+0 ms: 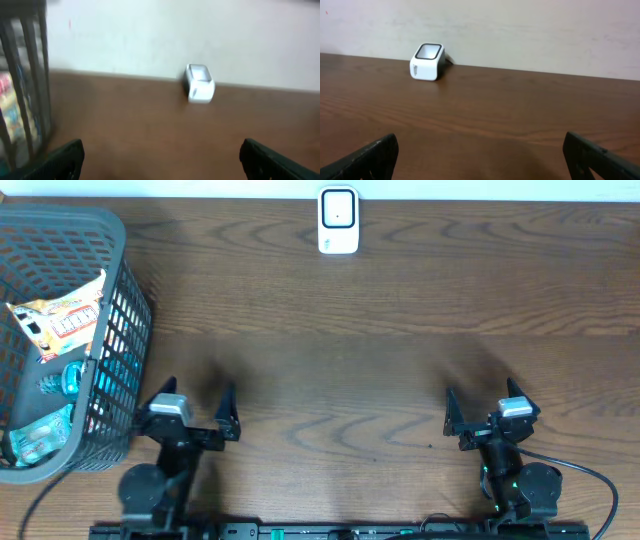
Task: Scan the item barcode
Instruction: 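Reach the left gripper into the basket toward the green wipes pack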
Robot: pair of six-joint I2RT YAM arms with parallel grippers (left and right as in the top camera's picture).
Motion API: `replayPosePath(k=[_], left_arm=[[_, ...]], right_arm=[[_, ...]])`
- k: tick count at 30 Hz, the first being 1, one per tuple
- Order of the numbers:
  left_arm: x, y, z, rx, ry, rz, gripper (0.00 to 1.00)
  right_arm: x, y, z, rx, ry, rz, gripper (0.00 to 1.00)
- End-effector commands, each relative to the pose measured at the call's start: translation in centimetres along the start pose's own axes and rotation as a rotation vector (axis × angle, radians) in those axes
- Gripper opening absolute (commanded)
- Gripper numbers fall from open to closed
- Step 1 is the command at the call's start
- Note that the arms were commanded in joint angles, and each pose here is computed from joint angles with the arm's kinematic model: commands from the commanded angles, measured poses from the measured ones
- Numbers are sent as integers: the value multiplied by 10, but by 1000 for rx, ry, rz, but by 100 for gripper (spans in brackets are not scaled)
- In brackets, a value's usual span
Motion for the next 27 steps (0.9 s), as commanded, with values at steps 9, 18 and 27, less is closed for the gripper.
replayPosePath(k=[9,18,27], left_arm=[[181,15,-22,117,13,109,98],[264,30,-35,161,106,298,98],[259,42,20,491,26,317,98]], right_arm=[[1,0,2,5,-5,-4,99],[1,0,2,5,-5,-4,99],[1,0,2,5,-5,-4,99]])
Point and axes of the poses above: each gripper's point midway between its finger pads, its own y axis out along the fingers, its own z axis along the line the jaws close on, x = y × z, the point moved 1 cm from there along -y, back along the fingers, and after that the axes turned 3 degrees about -y, right-handed, at the moved point
